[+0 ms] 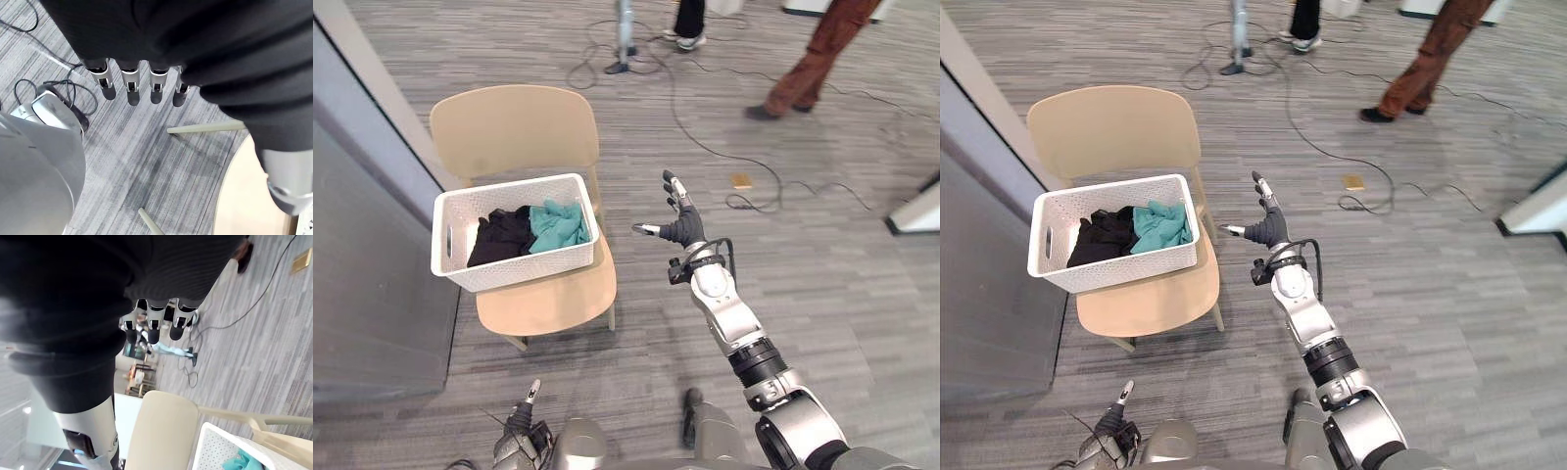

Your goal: Pick up the laundry basket with both hands and put the clothes into the washing machine.

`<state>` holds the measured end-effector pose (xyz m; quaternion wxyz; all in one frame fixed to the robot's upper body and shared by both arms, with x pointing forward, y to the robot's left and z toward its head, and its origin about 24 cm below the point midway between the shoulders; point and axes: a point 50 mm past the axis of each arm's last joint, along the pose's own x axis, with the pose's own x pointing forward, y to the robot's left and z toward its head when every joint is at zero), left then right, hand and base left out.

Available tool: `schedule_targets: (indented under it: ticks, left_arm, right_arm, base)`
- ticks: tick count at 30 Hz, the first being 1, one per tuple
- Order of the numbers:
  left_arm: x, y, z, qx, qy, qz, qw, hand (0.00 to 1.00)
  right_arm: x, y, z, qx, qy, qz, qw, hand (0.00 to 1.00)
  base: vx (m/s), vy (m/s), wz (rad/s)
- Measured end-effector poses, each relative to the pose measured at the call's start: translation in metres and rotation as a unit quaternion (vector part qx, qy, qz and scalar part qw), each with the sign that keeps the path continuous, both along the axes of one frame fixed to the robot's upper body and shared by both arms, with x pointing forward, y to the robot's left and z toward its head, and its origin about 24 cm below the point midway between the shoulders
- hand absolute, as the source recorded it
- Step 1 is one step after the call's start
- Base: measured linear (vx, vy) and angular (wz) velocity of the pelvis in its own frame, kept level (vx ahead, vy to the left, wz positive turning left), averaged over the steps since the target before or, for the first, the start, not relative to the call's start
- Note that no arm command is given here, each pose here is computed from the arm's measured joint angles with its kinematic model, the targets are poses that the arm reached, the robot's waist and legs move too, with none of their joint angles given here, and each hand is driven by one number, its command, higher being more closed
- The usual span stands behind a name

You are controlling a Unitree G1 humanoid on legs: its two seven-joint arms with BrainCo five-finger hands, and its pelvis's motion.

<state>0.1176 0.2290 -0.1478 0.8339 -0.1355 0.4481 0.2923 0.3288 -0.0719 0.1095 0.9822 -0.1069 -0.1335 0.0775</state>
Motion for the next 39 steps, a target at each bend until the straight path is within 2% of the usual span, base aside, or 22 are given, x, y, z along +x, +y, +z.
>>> schedule_targets:
  ticks: [4, 12, 19, 26, 33, 39]
  left_arm:
    - [0.002, -0.027, -0.004, -0.027, -0.002, 0.003, 1.000, 0.00]
    - [0.008, -0.022, 0.000, -0.011, -0.017, -0.004, 1.000, 0.00]
    - [0.010, -0.012, 0.002, 0.015, -0.013, -0.028, 0.999, 0.00]
    - [-0.001, -0.001, 0.001, 0.045, 0.014, -0.062, 0.997, 0.00]
    - [0.006, 0.021, 0.010, 0.067, -0.004, -0.036, 0.997, 0.00]
    - [0.031, 0.007, 0.016, 0.047, -0.050, -0.019, 0.997, 0.00]
  right_arm:
    - [0.003, -0.009, -0.001, -0.051, -0.007, -0.006, 0.999, 0.00]
    - [0.013, -0.032, 0.015, -0.091, -0.038, -0.030, 0.995, 0.00]
    - [0.017, -0.039, 0.020, -0.116, -0.054, -0.059, 0.990, 0.00]
    - [0.051, -0.064, 0.005, -0.202, 0.028, -0.126, 0.971, 0.00]
    - [0.075, -0.050, 0.054, -0.228, -0.014, -0.137, 0.964, 0.00]
    - [0.074, -0.056, 0.053, -0.242, -0.011, -0.150, 0.959, 0.00]
  base:
    - [0.22, -0.519, 0.88]
    - [0.06, -0.262, 1.47]
    - [-0.03, 0.145, 0.64]
    - [-0.03, 0.254, 0.09]
    - [-0.03, 0.058, -0.05]
    - [0.09, -0.156, 0.46]
